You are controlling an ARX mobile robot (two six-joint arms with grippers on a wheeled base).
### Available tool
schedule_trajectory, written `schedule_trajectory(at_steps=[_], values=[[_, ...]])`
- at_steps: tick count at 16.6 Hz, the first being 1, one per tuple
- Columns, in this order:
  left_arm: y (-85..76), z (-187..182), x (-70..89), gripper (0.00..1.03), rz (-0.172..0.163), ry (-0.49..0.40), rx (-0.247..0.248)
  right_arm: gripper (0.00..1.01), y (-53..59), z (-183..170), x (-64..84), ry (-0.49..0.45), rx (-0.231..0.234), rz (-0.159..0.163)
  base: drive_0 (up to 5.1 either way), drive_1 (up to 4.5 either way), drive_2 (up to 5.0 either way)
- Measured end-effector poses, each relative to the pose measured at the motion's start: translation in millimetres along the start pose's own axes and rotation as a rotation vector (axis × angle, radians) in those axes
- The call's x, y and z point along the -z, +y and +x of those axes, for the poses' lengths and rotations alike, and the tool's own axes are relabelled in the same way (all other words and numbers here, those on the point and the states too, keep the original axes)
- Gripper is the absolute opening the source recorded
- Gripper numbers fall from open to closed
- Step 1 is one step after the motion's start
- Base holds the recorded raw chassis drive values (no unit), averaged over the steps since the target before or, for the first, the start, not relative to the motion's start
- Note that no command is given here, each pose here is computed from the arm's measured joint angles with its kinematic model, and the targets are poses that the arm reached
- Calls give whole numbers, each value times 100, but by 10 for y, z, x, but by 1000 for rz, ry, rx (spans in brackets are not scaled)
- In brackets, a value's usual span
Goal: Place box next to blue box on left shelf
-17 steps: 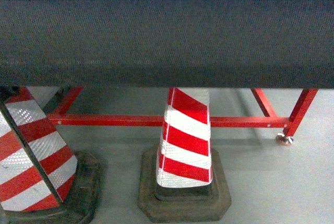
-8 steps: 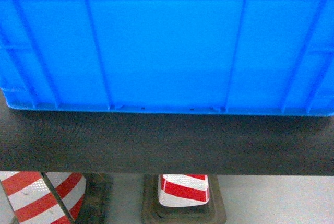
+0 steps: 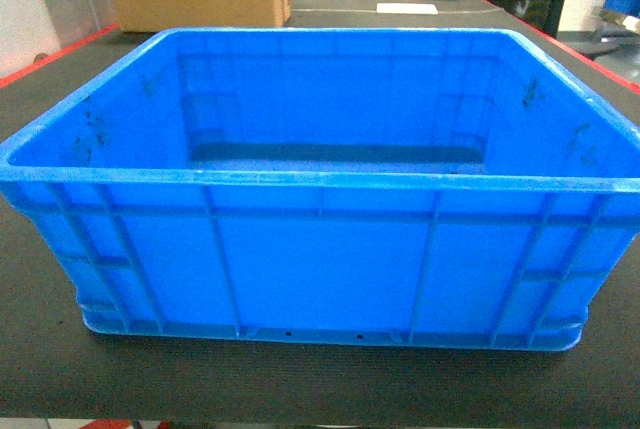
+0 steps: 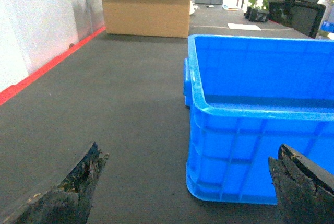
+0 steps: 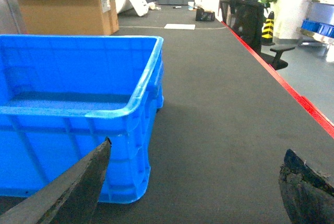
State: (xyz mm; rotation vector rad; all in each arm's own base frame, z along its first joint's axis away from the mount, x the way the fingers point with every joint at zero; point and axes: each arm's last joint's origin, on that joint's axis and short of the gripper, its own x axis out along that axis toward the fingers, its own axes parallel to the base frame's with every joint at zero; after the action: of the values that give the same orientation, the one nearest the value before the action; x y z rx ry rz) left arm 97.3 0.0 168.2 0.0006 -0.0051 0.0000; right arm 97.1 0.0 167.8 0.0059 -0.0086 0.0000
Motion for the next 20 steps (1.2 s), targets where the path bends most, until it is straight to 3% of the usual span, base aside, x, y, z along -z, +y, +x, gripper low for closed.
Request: schedule_trajectory(at_steps=[20], values=[[0, 0, 4, 98, 0, 5, 0, 98, 0, 0, 5, 5, 0, 0, 0, 0, 0]])
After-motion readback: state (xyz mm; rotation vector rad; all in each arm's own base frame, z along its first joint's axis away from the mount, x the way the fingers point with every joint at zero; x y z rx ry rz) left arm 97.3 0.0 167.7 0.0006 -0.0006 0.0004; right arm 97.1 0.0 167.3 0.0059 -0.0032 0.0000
